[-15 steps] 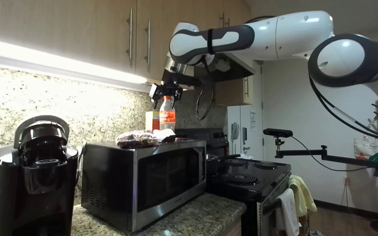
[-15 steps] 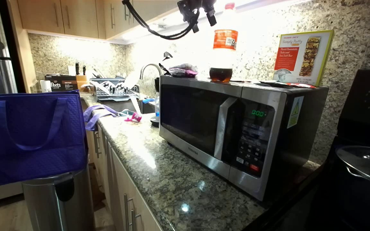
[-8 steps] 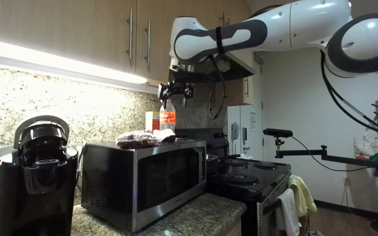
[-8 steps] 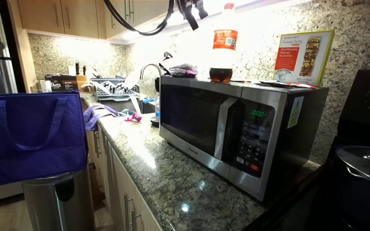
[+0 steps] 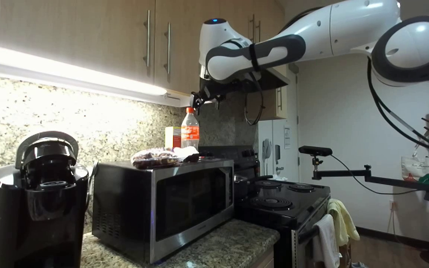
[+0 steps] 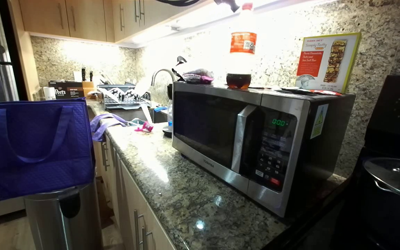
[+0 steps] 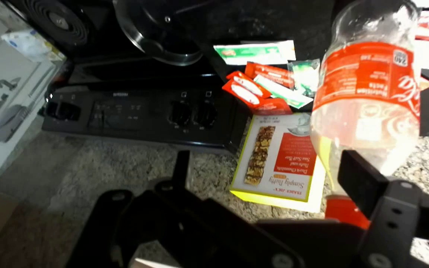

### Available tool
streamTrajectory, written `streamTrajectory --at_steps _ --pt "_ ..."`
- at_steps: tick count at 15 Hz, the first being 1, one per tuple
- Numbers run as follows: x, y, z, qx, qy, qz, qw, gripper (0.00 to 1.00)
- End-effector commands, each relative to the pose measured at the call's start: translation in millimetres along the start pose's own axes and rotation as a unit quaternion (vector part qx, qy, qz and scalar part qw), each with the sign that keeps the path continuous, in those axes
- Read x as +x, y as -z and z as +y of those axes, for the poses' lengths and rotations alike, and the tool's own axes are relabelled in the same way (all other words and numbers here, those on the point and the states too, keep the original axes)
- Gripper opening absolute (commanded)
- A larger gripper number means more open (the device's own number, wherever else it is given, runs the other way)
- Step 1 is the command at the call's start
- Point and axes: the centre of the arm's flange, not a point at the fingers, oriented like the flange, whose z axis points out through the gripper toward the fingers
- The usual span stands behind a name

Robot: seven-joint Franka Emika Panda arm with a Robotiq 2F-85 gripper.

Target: Place the coca-cola bottle in the blue bag

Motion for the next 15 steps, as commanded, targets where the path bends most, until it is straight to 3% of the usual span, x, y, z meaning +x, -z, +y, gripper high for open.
streamTrajectory --at_steps 1,9,11,15 --pt "10 -3 -3 0.021 0.05 0.046 0.9975 1.0" --pt "8 -19 -13 0.116 0.06 0.101 0.9863 1.0" --pt "7 -29 -11 0.154 0.053 0.112 0.9803 0.73" --pt "2 -41 -6 0.206 0.044 0.122 0.9698 0.45"
